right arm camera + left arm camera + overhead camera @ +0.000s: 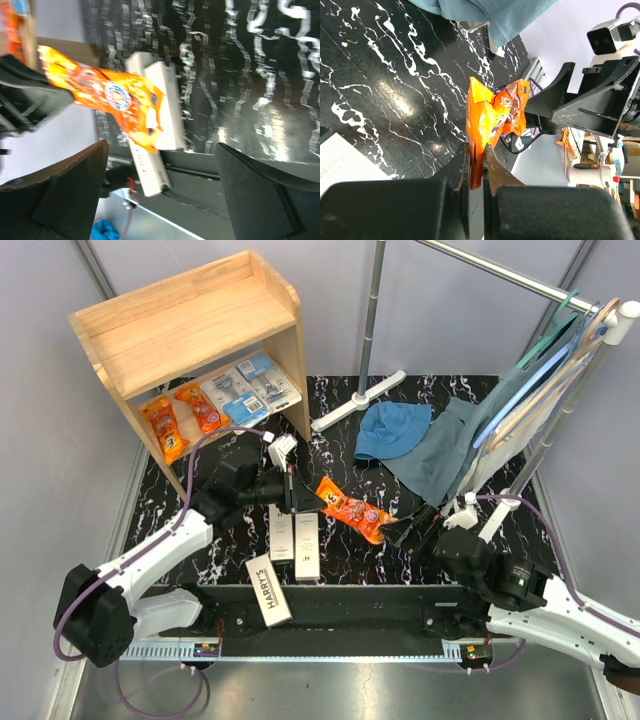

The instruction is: Place and organize the shaving razors onto the shelf

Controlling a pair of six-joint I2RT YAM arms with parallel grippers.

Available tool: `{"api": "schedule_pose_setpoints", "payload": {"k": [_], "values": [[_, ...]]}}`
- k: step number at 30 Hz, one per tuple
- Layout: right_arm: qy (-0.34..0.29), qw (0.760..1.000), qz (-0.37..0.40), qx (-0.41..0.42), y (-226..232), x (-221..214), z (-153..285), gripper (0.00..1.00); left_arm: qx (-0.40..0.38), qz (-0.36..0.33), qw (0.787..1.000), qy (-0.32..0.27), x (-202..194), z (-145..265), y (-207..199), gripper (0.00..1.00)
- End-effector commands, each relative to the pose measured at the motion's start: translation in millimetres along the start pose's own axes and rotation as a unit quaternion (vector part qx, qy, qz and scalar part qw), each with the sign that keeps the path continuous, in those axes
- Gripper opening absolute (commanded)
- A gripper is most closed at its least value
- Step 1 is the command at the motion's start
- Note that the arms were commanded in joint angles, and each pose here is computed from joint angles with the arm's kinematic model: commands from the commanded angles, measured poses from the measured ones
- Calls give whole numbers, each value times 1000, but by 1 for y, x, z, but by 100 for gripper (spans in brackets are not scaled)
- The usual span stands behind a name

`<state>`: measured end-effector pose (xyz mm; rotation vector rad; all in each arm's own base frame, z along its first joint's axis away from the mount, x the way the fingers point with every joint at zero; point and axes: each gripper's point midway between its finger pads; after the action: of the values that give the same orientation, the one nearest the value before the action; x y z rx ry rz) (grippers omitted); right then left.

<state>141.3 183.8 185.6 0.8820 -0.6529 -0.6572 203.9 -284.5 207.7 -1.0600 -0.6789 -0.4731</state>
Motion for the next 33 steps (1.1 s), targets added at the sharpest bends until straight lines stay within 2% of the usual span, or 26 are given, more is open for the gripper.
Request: {"api": "schedule_pose_setpoints", "payload": {"k": [1,9,16,29,33], "values": [[1,996,-34,82,38,2,3,96,-18,-8,1000,-9,-1,12,-11,0],[30,994,-42,99,43,-17,-12,94,-38,-1,999,-24,1,16,-18,0],[33,993,-48,106,42,-22,-21,84,-58,8,998,-32,0,20,-24,0],[26,990,-58,124,44,-23,-28,58,-86,9,996,-25,-10,26,-33,0],[22,989,-60,132,45,-21,-26,46,-88,13,996,-20,-14,26,-33,0]]}}
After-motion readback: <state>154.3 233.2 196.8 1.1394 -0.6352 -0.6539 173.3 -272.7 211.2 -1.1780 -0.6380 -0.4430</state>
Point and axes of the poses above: each gripper's point midway between its finger pads, its own z axis back along the fingers, its own y axis along the line the jaws close on, x = y × z, and after that the axes turned 11 degrees about -z, right-handed
